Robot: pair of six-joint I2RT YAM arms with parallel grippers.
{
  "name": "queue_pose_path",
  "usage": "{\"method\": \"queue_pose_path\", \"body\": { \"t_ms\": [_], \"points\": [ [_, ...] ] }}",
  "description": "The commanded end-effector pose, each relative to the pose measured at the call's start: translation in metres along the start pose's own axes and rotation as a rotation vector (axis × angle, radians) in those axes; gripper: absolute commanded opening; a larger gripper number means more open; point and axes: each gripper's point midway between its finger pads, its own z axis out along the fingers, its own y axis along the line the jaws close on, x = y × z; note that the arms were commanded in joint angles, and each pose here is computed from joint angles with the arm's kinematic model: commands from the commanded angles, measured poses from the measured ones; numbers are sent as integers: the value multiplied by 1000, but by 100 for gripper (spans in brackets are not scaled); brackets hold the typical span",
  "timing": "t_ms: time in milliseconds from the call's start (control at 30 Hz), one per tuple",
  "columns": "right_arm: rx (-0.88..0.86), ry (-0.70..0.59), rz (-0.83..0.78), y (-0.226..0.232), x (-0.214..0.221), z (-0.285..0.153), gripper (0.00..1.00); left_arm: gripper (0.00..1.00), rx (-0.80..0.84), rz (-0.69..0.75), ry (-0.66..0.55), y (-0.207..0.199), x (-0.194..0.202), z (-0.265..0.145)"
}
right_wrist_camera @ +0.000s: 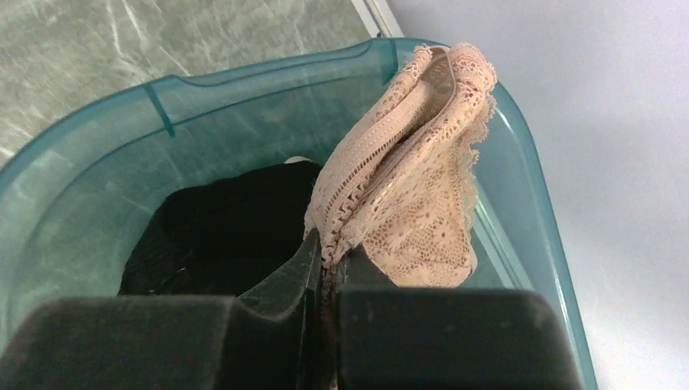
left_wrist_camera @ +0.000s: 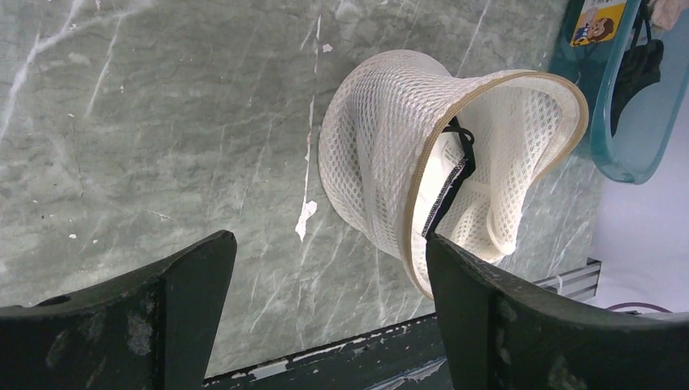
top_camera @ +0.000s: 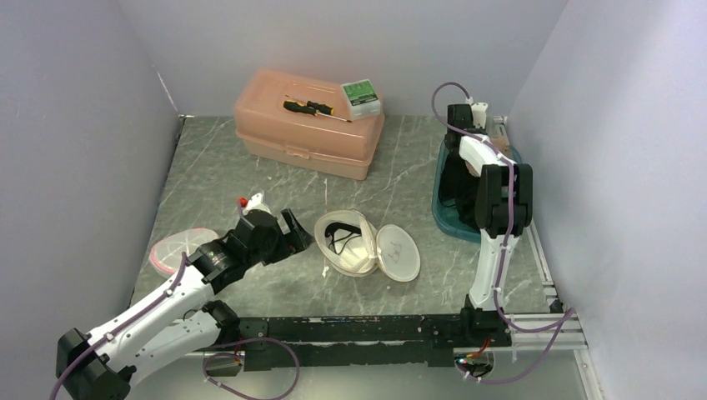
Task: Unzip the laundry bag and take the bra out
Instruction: Place the bra in the bin.
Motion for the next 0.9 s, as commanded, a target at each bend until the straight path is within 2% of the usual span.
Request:
{"method": "queue_pose_path", "body": {
  "t_ms": [0, 67, 100, 167, 233, 333, 667, 867],
  "points": [
    [-58, 21, 41, 3, -4, -1, 0, 92, 49, 9, -12, -12, -5, 1],
    [-76, 35, 39, 6, 1, -1, 1, 92, 54, 7, -10, -13, -4, 1],
    [-82, 40, 39, 8, 2, -1, 6, 91, 54, 6, -9, -13, -4, 2],
    [-86, 50, 40, 9, 5, 0, 20, 91, 48, 1, -3, -12, -3, 3],
    [-93, 48, 43, 9, 4, -2, 40, 91, 45, 0, 1, -11, -2, 3],
    [-103, 39, 59, 8, -1, -6, 55, 92, 40, 0, 3, -9, 0, 3],
    [-150, -38, 161, -8, -44, -39, 72, 92, 54, -10, 1, -11, -1, -2],
    [-250, -135, 310, -24, -86, -84, 75, 92, 45, -8, -21, -8, -5, -7]
  ]
}}
